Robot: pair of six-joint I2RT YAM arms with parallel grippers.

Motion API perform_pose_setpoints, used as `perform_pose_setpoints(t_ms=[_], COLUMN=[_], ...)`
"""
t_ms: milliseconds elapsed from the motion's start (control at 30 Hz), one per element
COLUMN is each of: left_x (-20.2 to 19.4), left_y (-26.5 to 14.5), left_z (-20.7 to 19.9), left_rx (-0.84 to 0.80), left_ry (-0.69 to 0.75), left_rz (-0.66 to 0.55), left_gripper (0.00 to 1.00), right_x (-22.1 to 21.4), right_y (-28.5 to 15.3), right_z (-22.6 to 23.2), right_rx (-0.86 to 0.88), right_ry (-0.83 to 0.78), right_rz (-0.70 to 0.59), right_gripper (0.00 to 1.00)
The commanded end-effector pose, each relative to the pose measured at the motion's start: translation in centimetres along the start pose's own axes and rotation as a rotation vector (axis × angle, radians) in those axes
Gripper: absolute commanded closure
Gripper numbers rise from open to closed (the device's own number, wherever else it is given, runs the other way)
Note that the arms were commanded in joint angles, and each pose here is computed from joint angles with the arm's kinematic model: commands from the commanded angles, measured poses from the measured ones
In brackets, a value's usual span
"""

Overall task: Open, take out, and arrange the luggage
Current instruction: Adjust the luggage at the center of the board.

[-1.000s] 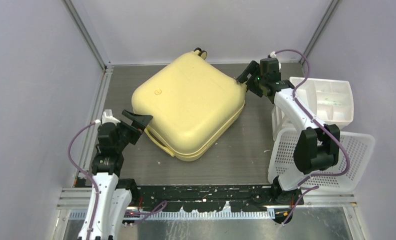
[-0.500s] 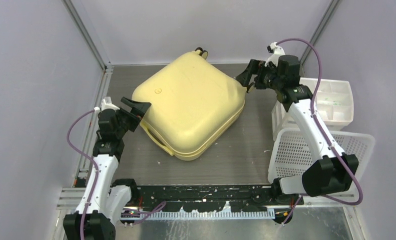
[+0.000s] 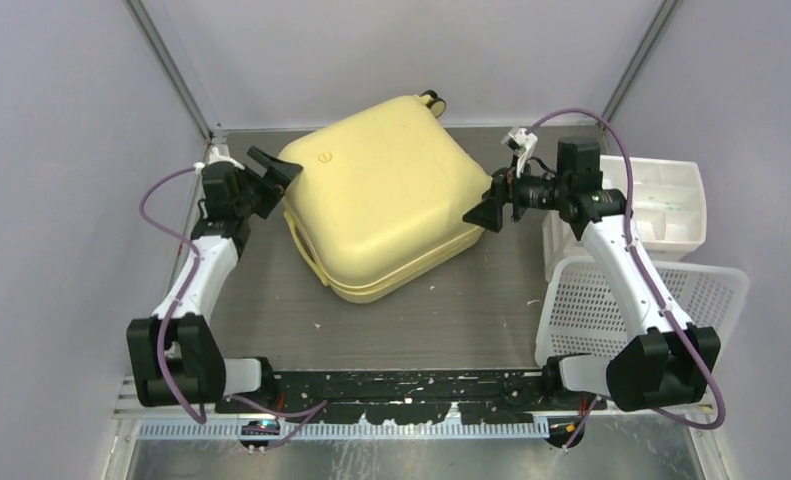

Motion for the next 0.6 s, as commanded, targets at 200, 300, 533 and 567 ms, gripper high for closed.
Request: perform_pose_setpoints(t_ms=[200, 300, 533, 567], left_x=[4.4, 5.5, 2.2, 1.4], left_y=[4.6, 2.2, -5.1, -6.0], left_z=[-3.5, -4.5, -5.0, -5.1], left_rx=[-0.031, -0.031, -0.132, -0.159], left_ry=[0.209, 0.298, 0.364, 0.347], left_rz=[0.055, 0.035, 0.080, 0.089], left_gripper=[0.07, 0.07, 0.07, 0.07], right_x=[-2.2, -2.2, -1.8, -1.7], right_y=[-0.1, 1.5, 6.0, 6.9], right_z=[0.7, -0.3, -0.5, 0.1], right_rx=[0.087, 0.010, -0.168, -0.175], right_ry=[-0.175, -0.106, -0.081, -0.088], right_rz=[0.059, 0.100, 0.090, 0.087], right_gripper=[0.21, 0.33, 0.47, 0.47])
Point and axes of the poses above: each gripper's point midway between its finger pads, its own y axis out along the fingers, its own z axis along the line the jaws close on, x = y × z, the point moved 6 cm from there along -y, back along the fingers, and after that the axes turned 3 degrees about y, right-handed, at the moved point
